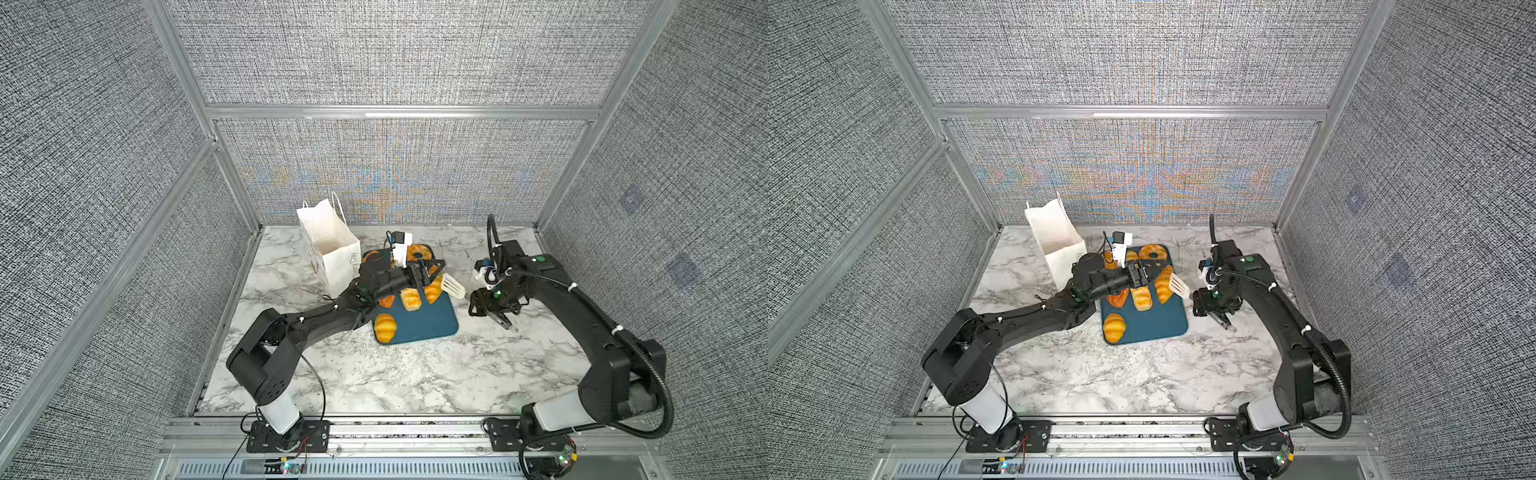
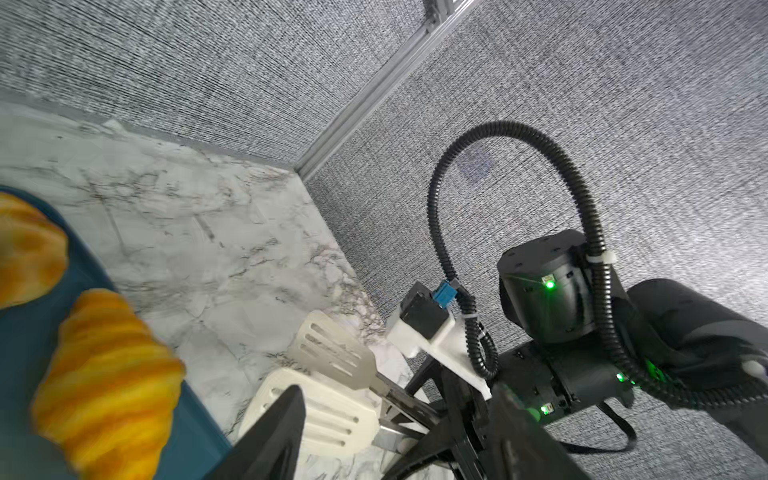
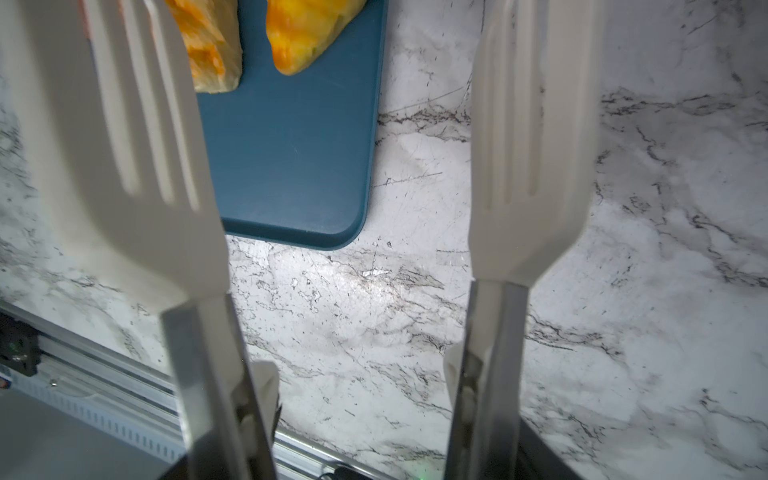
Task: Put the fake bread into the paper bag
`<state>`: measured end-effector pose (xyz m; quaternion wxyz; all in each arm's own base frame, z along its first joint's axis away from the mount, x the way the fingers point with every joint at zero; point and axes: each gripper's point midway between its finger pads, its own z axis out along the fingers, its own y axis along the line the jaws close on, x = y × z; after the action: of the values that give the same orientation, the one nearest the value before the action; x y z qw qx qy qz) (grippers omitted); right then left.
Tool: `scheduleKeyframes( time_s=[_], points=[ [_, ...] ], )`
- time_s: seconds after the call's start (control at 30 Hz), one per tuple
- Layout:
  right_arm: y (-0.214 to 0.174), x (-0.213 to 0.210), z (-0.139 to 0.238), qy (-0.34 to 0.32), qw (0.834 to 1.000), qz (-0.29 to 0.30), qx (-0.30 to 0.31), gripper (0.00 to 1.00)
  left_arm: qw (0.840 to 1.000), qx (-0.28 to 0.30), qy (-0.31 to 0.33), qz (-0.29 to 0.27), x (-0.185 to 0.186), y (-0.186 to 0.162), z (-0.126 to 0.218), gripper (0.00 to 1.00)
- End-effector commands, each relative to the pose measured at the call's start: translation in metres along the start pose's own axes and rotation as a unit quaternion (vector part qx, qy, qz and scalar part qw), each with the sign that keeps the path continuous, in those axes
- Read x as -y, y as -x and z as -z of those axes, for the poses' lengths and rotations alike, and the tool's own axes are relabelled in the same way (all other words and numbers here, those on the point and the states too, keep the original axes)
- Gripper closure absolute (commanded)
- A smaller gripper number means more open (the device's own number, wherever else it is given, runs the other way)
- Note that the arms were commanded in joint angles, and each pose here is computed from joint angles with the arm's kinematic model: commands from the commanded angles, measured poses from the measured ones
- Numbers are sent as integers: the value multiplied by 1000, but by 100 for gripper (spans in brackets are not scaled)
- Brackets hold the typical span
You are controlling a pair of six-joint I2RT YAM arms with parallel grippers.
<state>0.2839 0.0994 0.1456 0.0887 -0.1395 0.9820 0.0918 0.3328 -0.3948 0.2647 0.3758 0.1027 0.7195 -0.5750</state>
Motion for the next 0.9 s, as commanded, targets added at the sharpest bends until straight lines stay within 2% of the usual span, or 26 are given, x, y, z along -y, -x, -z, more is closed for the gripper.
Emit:
scheduleKeyframes(
  time_s=[0.0, 0.27, 0.37, 0.6, 0.87],
  points=[
    [-10, 1, -2, -34, 998, 24, -36, 30, 996, -25, 81, -34, -23, -7, 9, 26],
    [-24, -33, -9, -44, 994, 60, -75, 30, 976, -24, 201, -83, -35, 4, 47, 19],
    [-31, -53, -10, -40, 993, 76, -85, 30, 964, -16, 249, -94, -40, 10, 68, 12],
    [-45, -104, -15, -14, 990, 90, -111, 30, 931, 27, 348, -103, -44, 25, 133, 4],
    [-54, -150, -32, -9, 984, 107, -145, 30, 904, 70, 407, -110, -37, 31, 204, 1]
  ],
)
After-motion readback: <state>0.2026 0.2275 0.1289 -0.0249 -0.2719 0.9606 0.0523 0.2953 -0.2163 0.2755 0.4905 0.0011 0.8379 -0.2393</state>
